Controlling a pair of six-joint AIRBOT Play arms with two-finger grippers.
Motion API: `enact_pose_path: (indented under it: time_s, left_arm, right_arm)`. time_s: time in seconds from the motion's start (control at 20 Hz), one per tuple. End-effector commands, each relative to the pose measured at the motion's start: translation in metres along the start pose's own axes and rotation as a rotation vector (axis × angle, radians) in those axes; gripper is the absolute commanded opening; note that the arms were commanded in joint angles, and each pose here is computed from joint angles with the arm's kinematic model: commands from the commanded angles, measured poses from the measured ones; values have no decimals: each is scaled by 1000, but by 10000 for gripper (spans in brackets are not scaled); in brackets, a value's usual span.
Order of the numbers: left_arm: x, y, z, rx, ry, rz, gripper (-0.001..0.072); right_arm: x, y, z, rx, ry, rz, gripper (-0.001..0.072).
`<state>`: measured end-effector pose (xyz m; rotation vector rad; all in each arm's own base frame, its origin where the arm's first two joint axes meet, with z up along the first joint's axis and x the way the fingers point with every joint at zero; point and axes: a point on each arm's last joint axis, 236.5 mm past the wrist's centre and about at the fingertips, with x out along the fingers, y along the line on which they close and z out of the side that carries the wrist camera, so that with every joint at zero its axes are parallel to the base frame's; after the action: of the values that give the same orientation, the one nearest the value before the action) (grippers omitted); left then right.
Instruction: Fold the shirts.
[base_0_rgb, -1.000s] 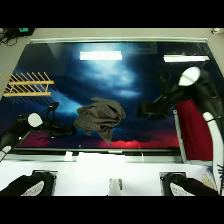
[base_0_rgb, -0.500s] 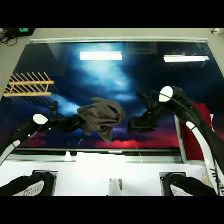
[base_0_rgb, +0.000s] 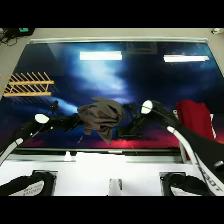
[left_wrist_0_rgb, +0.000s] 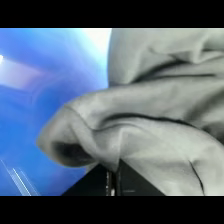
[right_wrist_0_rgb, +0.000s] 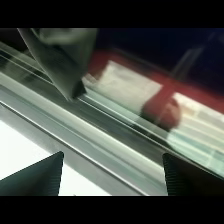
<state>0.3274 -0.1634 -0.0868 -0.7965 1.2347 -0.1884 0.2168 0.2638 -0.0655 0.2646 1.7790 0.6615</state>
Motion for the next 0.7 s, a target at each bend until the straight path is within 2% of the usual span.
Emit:
enact_pose_path:
  time_s: [0.0, 0.55, 0.6, 0.65]
  left_arm:
    - [-8, -9, -1, 38, -3, -23, 34]
    - [-25, -28, -4, 73, -15, -68, 34]
    - [-29, -31, -3, 78, -25, -76, 34]
    - [-33, -35, -1, 86, -36, -86, 34]
  right_arm:
    - [29, 24, 29, 57, -67, 139, 660]
    - [59, 40, 38, 117, -57, 224, 659]
    - [66, 46, 35, 100, -55, 216, 646]
    - [70, 50, 34, 79, -64, 208, 530]
